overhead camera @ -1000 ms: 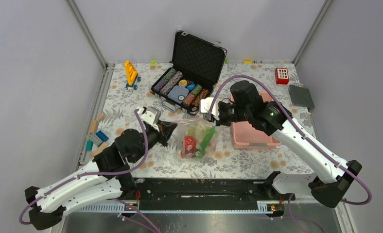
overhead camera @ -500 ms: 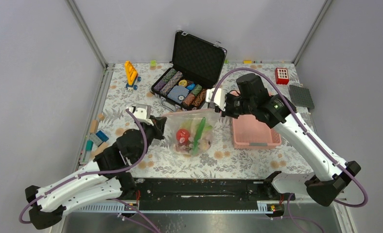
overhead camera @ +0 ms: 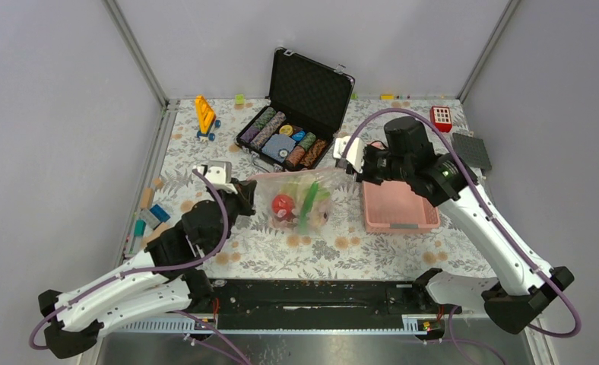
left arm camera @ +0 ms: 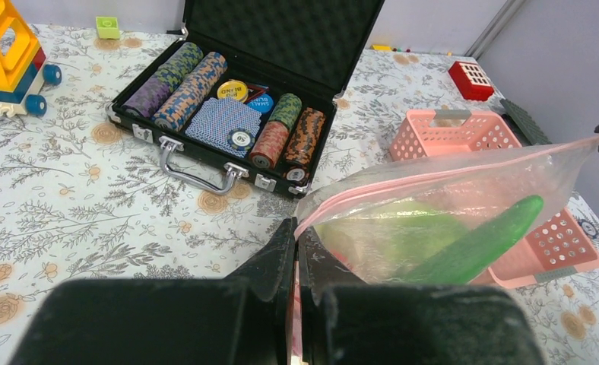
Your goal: Place the food in the zip-top bag and seal the zipper
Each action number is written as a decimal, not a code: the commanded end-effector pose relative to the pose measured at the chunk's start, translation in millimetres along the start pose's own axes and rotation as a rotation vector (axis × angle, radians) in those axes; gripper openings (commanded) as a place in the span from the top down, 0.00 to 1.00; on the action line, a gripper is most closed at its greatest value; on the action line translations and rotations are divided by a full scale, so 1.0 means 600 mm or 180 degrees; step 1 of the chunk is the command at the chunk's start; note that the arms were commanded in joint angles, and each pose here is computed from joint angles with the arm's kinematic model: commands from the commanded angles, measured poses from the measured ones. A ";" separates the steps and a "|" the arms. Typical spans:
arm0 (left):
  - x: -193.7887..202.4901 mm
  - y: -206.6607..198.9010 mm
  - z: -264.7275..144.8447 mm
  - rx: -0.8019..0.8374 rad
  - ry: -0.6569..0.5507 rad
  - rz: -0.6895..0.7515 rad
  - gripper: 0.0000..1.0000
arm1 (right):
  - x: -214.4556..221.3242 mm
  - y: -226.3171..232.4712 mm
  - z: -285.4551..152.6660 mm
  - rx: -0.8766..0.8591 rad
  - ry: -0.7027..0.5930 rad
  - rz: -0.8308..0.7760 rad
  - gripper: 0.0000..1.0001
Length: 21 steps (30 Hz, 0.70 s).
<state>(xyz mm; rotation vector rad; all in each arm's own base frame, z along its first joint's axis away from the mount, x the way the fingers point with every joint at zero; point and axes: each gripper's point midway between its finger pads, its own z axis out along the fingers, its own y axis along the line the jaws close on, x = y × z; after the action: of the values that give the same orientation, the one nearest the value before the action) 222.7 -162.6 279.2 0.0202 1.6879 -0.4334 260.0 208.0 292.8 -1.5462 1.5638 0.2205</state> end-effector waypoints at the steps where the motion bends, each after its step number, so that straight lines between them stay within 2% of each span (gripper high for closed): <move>1: -0.065 0.058 -0.021 -0.0522 -0.0314 -0.0075 1.00 | 0.020 -0.029 -0.063 0.0454 0.0154 -0.0045 1.00; 4: -0.077 0.057 -0.035 -0.0403 -0.0351 -0.0197 1.00 | 0.010 -0.022 -0.076 0.0466 0.0057 0.0013 1.00; 7: -0.083 0.035 -0.050 -0.0052 -0.0320 -0.0275 1.00 | -0.020 0.009 -0.090 0.0202 -0.0205 0.0175 1.00; 13: -0.104 0.015 -0.098 0.0430 -0.0258 -0.0597 1.00 | -0.099 0.055 -0.136 -0.0205 -0.0770 0.0974 1.00; 17: -0.121 -0.011 -0.136 0.0882 -0.0215 -0.0852 1.00 | -0.144 0.107 -0.169 -0.0685 -0.1144 0.1413 1.00; 21: -0.116 -0.001 -0.134 0.0698 -0.0102 -0.1000 1.00 | -0.168 0.108 -0.162 -0.0686 -0.1548 0.2011 1.00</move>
<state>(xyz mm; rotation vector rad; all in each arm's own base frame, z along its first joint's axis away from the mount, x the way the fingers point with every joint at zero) 153.0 -147.9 338.0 0.0642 1.6136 -0.8799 153.4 226.7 367.9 -1.2536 1.5699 0.8731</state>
